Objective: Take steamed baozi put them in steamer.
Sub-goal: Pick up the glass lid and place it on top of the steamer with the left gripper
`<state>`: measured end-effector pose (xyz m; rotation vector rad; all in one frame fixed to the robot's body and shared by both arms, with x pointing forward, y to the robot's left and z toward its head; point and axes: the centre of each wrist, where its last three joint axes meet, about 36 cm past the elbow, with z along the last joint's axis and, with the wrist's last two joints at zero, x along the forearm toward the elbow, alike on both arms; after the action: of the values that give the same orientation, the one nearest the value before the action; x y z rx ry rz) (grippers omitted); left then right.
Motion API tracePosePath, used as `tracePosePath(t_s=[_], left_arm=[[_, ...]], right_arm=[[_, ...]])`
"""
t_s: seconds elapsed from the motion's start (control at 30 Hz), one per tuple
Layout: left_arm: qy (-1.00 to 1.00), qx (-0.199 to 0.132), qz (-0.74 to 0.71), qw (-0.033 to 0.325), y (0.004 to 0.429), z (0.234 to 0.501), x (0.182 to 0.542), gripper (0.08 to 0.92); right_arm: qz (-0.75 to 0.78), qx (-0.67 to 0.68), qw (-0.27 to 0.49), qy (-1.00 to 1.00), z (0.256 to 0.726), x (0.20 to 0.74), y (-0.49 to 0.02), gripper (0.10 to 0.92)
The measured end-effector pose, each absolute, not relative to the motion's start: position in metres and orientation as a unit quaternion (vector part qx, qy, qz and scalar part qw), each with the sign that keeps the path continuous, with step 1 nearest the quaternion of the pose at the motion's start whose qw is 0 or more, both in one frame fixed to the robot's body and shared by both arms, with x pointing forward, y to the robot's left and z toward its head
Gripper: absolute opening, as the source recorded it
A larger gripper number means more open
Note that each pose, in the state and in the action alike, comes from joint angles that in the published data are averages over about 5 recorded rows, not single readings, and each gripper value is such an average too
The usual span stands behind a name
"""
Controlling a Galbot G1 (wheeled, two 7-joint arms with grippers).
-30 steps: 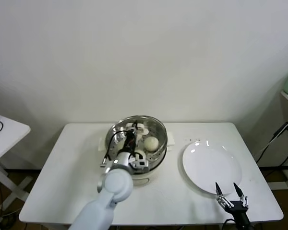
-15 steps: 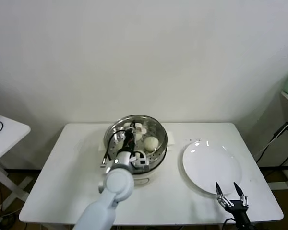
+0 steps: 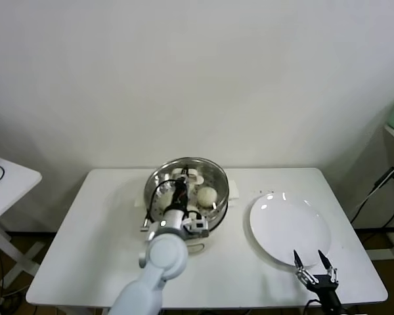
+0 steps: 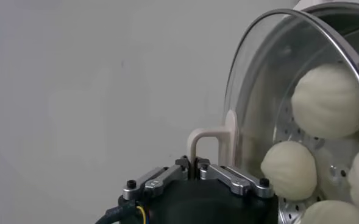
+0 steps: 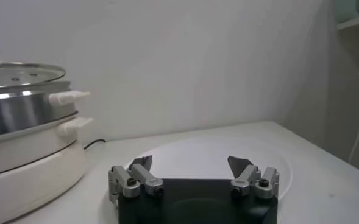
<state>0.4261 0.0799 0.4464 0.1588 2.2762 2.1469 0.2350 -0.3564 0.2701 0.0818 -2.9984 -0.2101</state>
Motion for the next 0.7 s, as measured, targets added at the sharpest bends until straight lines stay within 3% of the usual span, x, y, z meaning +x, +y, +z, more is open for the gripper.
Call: tracePosePath(t_s=[0.7], left_arm=[[0.723, 0.05, 0.689, -0.003, 0.0734, 0.4375, 0.4302, 0.15]], right_arm=[[-0.071, 0.032, 0.065, -0.995, 0.2671, 0.2359, -0.3563, 0.823]])
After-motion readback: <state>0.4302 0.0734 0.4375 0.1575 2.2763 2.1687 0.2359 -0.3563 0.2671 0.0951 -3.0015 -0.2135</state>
